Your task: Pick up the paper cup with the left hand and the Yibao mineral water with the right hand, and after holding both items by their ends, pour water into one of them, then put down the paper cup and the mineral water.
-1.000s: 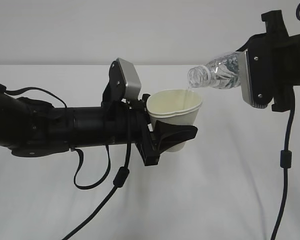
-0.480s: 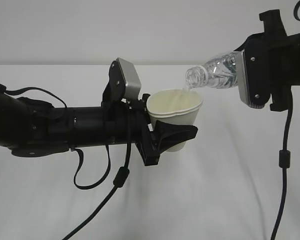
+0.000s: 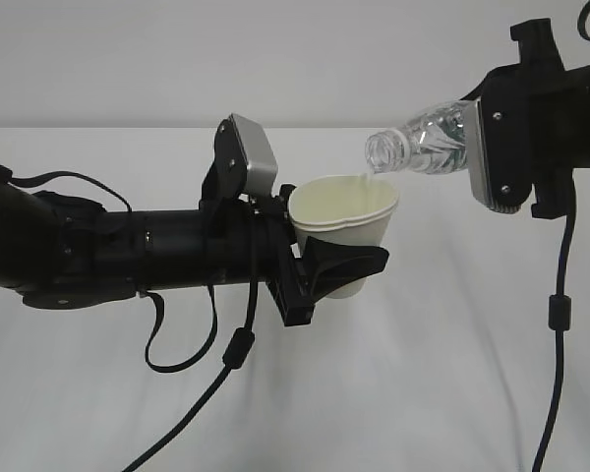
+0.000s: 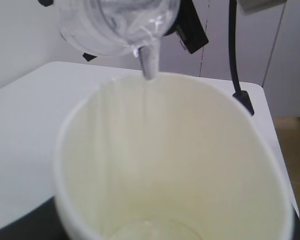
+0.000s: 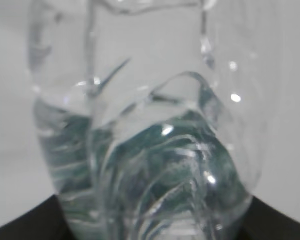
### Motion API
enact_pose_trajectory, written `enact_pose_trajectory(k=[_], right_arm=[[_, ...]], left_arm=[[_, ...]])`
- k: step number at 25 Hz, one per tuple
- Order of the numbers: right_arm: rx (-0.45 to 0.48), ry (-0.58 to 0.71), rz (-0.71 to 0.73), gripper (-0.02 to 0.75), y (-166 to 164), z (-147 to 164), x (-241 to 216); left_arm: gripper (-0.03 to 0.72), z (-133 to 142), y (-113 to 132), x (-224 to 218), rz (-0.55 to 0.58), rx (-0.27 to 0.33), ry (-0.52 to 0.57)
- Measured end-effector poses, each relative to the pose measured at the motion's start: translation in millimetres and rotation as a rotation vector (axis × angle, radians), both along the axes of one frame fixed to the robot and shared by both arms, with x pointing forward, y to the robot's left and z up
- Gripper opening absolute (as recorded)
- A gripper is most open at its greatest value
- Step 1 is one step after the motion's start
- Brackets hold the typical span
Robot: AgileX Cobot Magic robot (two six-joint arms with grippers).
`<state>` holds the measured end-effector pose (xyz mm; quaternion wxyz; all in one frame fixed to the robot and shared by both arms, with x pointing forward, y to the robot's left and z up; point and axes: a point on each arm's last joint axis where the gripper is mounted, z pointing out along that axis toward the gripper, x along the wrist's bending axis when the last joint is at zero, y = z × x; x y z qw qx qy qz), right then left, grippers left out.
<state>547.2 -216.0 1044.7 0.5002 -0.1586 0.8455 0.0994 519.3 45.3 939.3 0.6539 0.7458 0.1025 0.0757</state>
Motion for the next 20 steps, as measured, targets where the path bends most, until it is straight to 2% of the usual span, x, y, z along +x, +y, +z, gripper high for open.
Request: enact_pose_trajectory(k=[20], right_arm=[[-0.002,-0.002,-0.005,0.398,-0.4,0.1,0.2]], left_arm=[[0.408,0.0,0.0,0.0,0.000,0.000,0.000]])
